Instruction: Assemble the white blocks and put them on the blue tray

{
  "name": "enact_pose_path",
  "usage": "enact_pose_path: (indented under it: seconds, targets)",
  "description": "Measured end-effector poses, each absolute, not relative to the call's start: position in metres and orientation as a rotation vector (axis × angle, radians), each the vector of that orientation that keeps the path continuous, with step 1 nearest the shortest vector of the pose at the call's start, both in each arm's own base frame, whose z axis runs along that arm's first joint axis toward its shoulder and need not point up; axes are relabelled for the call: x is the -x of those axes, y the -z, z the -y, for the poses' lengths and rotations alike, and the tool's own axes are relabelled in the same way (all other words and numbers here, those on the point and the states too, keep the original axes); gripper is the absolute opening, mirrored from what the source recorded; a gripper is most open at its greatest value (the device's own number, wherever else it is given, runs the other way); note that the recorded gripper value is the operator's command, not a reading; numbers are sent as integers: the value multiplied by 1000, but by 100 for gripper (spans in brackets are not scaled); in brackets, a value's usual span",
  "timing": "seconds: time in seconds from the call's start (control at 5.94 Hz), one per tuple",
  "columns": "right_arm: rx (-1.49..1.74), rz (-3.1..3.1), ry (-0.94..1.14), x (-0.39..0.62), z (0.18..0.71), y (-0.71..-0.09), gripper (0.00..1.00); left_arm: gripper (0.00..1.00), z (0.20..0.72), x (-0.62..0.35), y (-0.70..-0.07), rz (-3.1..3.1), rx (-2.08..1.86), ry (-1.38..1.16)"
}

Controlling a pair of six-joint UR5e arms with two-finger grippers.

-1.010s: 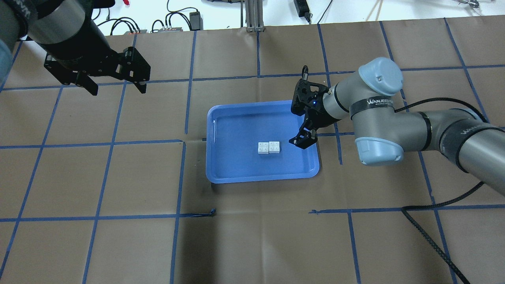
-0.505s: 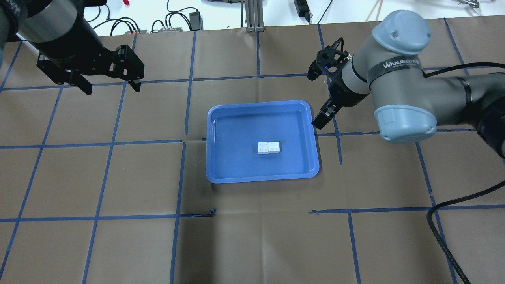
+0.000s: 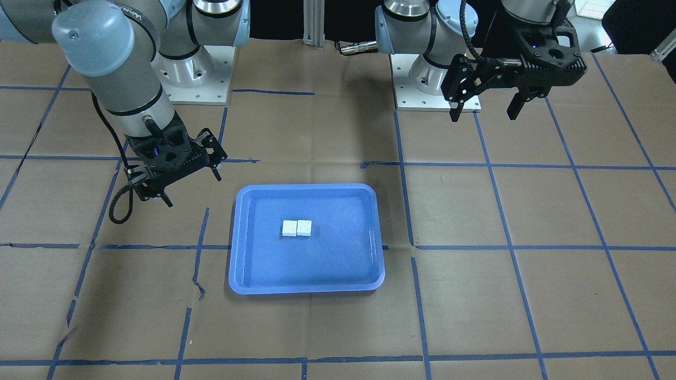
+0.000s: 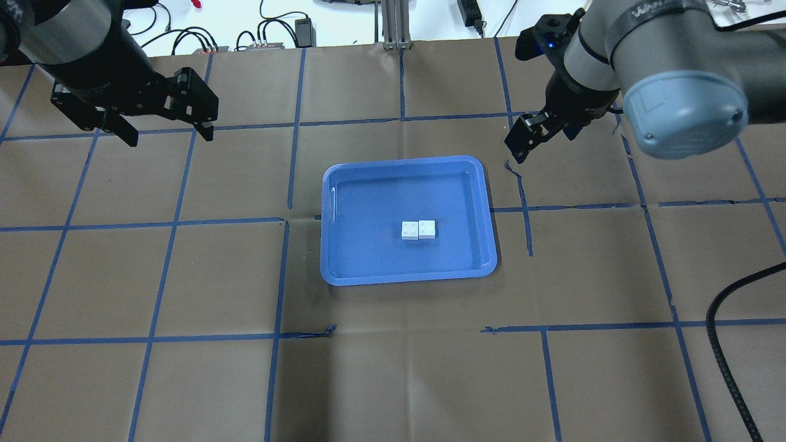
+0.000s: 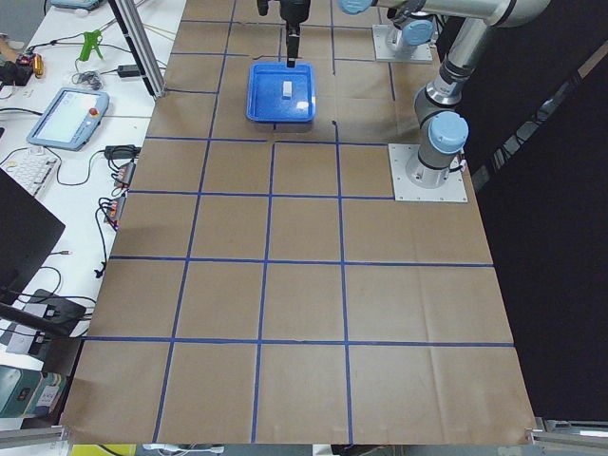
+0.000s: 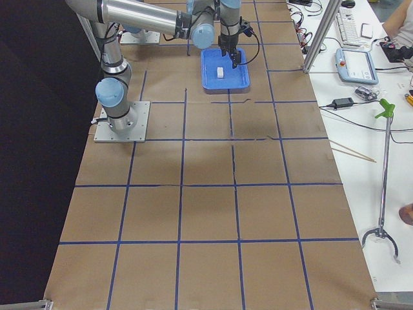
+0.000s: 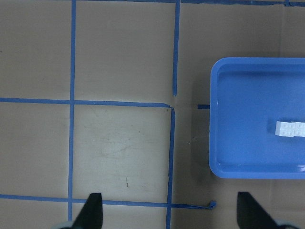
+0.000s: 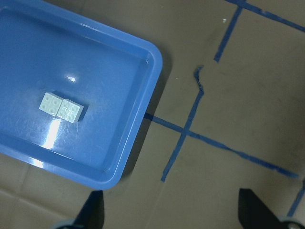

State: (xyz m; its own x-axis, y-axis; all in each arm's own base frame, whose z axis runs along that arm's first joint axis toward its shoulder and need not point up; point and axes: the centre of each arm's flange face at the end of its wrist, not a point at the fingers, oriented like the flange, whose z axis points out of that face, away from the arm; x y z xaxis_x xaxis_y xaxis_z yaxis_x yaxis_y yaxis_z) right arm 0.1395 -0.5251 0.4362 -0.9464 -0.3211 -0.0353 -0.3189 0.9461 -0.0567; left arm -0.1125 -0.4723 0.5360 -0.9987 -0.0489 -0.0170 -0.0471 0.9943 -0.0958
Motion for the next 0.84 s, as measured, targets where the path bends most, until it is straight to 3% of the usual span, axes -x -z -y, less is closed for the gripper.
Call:
enact_pose_path:
  seconds: [0.34, 0.84]
  targets:
    - [114, -3115, -47, -128, 523, -484, 100, 99, 474, 116, -533, -3136, 74, 140]
    - [1, -3145, -77, -129, 518, -506, 100, 99, 473, 115, -535, -3136, 64, 145]
